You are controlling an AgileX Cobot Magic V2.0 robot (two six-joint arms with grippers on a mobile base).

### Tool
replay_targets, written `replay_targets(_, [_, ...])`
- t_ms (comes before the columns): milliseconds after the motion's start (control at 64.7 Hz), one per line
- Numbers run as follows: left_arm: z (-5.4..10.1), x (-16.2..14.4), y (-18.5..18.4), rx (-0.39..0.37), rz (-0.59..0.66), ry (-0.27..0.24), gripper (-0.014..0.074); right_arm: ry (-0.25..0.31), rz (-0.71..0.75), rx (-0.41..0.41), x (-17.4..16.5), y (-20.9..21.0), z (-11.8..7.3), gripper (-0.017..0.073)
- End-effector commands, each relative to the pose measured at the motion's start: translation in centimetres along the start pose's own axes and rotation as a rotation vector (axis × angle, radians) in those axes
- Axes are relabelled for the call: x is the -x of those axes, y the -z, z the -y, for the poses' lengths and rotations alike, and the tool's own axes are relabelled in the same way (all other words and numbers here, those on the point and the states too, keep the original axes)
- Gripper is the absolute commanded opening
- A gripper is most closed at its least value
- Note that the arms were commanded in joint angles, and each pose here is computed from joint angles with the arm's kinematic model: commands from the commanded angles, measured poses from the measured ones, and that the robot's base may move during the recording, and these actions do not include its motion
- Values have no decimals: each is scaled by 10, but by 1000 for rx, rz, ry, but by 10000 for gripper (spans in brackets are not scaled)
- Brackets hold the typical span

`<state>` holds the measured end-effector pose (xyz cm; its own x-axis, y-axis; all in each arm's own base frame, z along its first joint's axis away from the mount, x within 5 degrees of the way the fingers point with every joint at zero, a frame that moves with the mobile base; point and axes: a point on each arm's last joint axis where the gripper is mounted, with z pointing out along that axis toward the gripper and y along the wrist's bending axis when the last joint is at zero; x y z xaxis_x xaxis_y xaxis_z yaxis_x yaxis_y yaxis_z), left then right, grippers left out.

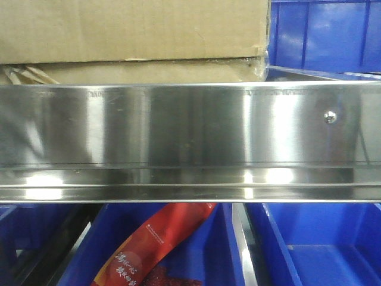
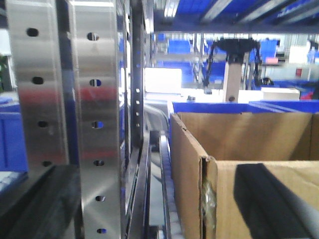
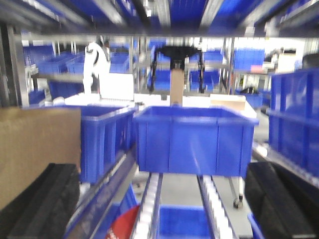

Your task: Grab carton from right shelf to conveyor

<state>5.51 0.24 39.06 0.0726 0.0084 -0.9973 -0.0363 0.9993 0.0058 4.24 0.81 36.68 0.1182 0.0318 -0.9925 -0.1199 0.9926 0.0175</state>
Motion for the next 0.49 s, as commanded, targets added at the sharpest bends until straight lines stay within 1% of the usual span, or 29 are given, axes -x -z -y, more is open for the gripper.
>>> replay_targets(0, [3, 12, -6, -46, -14, 7, 561, -10, 59, -9, 9, -5, 1, 568])
replay_targets(46, [5, 18, -8, -73, -32, 8, 561, -50, 39, 9, 15, -8, -1, 568])
replay_targets(108, [8, 25, -15, -116, -79, 2, 561, -69, -10, 35, 26, -10, -3, 568])
replay_targets(139, [10, 28, -20, -141, -108, -7, 561, -82, -55, 59, 31, -12, -5, 568])
replay_targets(155, [11, 32, -21, -151, -118, -22, 561, -93, -72, 72, 33, -15, -7, 568])
replay_targets(216, [17, 41, -33, -195, -177, -27, 558, -112, -116, 132, 48, -22, -11, 568])
replay_targets(309, [25, 49, -51, -242, -269, -40, 552, -122, -141, 209, 70, -35, -17, 568])
replay_targets(340, [28, 54, -56, -253, -283, -42, 549, -123, -163, 236, 75, -44, -20, 568])
replay_targets(417, [35, 61, -72, -275, -337, -51, 548, -120, -189, 301, 93, -60, -27, 568])
replay_targets(479, [39, 66, -85, -282, -373, -56, 548, -116, -237, 356, 100, -78, -36, 568])
